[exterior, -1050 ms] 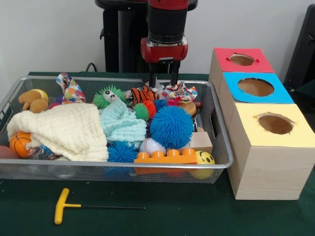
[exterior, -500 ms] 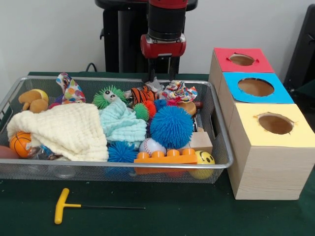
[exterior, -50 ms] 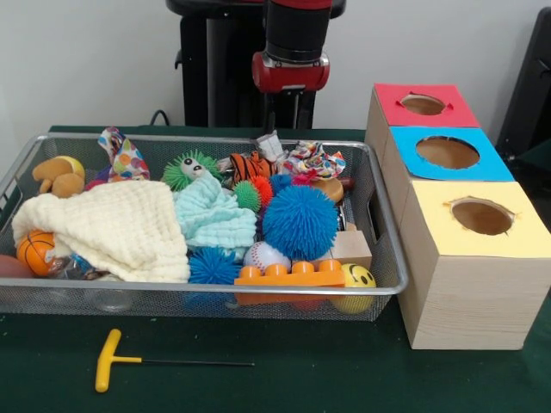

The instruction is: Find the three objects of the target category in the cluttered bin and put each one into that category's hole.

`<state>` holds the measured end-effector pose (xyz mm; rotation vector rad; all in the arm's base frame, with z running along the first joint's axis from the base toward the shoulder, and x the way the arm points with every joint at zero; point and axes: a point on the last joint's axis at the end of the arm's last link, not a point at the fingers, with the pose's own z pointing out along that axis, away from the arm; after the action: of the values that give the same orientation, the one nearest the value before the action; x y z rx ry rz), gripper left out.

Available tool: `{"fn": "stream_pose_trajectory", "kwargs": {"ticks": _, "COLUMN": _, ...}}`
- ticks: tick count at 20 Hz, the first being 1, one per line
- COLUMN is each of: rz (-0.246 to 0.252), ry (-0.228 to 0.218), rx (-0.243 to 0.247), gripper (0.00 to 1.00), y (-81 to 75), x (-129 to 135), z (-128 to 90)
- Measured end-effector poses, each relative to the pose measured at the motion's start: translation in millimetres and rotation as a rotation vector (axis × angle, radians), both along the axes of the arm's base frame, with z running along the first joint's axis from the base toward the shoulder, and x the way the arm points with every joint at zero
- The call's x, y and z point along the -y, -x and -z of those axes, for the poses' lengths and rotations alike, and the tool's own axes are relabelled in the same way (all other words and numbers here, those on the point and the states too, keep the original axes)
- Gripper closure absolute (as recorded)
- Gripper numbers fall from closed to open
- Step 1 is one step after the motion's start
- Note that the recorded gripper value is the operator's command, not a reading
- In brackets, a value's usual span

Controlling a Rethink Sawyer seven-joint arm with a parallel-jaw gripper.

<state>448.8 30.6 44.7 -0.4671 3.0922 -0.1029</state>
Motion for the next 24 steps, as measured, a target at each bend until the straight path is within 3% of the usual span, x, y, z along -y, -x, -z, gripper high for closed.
{"fn": "stream_pose_trajectory", "kwargs": {"ticks": 9, "rz": 0.010, "ry": -0.004, "rx": 0.033, "gripper": 0.00, "y": 1.4, "x": -13, "z": 5}}
{"fn": "stream_pose_trajectory", "kwargs": {"ticks": 24, "rz": 0.044, "ry": -0.028, "rx": 0.028, "gripper": 0.00, "y": 5.7, "x": -29, "z": 25}}
